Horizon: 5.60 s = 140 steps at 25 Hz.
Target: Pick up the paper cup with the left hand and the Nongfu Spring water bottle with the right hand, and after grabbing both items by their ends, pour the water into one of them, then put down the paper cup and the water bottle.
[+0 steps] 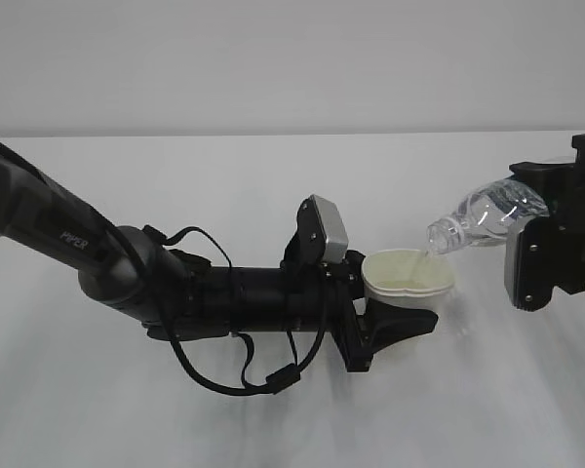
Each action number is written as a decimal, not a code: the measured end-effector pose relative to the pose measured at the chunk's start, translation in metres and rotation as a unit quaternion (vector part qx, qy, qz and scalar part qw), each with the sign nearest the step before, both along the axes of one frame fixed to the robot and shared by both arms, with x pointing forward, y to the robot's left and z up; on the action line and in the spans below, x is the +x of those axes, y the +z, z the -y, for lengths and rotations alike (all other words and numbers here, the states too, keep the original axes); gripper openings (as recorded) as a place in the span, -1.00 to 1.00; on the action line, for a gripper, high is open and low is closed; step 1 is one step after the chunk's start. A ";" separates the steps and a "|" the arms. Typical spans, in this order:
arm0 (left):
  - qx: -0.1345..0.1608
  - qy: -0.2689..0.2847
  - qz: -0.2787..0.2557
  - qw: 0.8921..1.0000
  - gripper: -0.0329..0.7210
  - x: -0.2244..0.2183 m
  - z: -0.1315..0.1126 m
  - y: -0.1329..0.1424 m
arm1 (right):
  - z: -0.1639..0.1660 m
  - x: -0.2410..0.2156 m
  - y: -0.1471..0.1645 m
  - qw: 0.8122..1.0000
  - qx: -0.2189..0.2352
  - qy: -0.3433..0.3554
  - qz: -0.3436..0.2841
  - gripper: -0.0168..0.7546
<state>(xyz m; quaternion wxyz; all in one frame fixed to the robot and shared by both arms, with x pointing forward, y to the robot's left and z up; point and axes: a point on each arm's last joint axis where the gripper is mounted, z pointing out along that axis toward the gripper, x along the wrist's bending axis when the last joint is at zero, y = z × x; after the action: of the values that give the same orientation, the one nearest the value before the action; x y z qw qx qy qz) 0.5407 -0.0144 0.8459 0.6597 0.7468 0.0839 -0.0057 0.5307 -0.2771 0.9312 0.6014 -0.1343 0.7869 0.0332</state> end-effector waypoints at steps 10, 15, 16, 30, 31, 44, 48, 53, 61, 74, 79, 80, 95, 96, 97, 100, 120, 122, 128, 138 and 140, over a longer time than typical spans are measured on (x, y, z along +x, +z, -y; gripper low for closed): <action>0.000 0.000 0.000 1.000 0.23 0.000 0.000 0.000 | 0.000 0.001 0.000 1.000 -0.008 0.002 -0.002 0.02; 0.000 0.000 0.000 1.000 0.23 0.000 0.000 0.000 | 0.000 0.001 0.000 1.000 -0.008 0.002 -0.003 0.02; 0.000 0.000 0.000 1.000 0.23 0.000 0.000 0.000 | 0.000 0.001 0.000 1.000 -0.008 0.002 -0.003 0.02; 0.000 0.000 0.000 1.000 0.23 0.000 0.000 0.000 | 0.000 0.002 0.000 1.000 -0.010 0.003 -0.001 0.02; 0.000 0.000 0.000 1.000 0.23 0.000 0.000 0.000 | 0.000 0.002 0.000 1.000 -0.010 0.004 -0.001 0.02; 0.001 0.000 0.000 1.000 0.23 0.000 0.000 0.000 | 0.000 0.002 0.001 1.000 -0.015 0.006 -0.001 0.02; 0.001 0.000 0.000 1.000 0.23 0.000 0.000 0.000 | 0.000 0.004 0.002 1.000 -0.015 0.006 0.002 0.02; 0.001 0.000 0.000 1.000 0.23 0.000 0.000 0.000 | 0.000 0.004 0.002 1.000 -0.016 0.007 0.002 0.02; 0.002 0.001 0.000 1.000 0.23 0.000 0.000 0.000 | 0.000 0.004 0.002 1.000 -0.016 0.007 0.002 0.02; 0.005 0.007 -0.002 1.000 0.23 0.001 0.000 -0.001 | -0.002 0.003 0.002 1.000 -0.022 0.017 0.003 0.02; 0.006 0.008 -0.002 1.000 0.23 0.001 0.000 -0.001 | -0.002 0.003 0.002 1.000 -0.022 0.017 0.003 0.02; 0.006 0.008 -0.002 1.000 0.23 0.001 0.000 -0.001 | -0.002 0.003 0.002 1.000 -0.022 0.017 0.003 0.02; -0.002 0.009 0.006 1.000 0.23 0.006 0.003 0.003 | -0.002 0.001 0.000 0.999 0.042 -0.002 -0.018 0.02; -0.002 0.009 0.006 1.000 0.23 0.006 0.003 0.003 | -0.002 0.001 -0.001 0.999 0.049 -0.004 -0.020 0.02; -0.002 0.009 0.006 1.000 0.23 0.006 0.003 0.003 | -0.002 0.000 -0.001 0.998 0.056 -0.007 -0.023 0.02; -0.002 0.009 0.006 1.000 0.23 0.006 0.003 0.003 | -0.002 0.000 -0.001 0.996 0.080 -0.014 -0.029 0.02; -0.010 0.028 0.000 1.000 0.23 0.009 0.002 0.005 | -0.003 0.002 0.007 0.918 0.384 -0.081 -0.061 0.02; -0.010 0.027 0.000 1.000 0.23 0.009 0.002 0.005 | -0.003 0.002 0.008 0.904 0.415 -0.086 -0.060 0.02; -0.017 0.025 0.001 1.000 0.23 0.008 0.003 0.006 | -0.003 0.000 0.014 0.846 0.522 -0.091 -0.054 0.02; -0.018 0.024 0.000 1.000 0.23 0.008 0.003 0.006 | 0.001 -0.018 0.000 0.750 0.643 -0.135 -0.080 0.02; -0.018 0.024 0.000 1.000 0.23 0.008 0.003 0.006 | 0.001 -0.018 -0.005 0.732 0.659 -0.145 -0.090 0.02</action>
<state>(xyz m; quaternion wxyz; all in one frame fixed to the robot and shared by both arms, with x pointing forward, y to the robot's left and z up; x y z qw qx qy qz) 0.5487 -0.0171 0.8516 0.6732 0.7324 0.1014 0.0086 0.5130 -0.2782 0.9263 0.4625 0.4156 0.6280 0.4679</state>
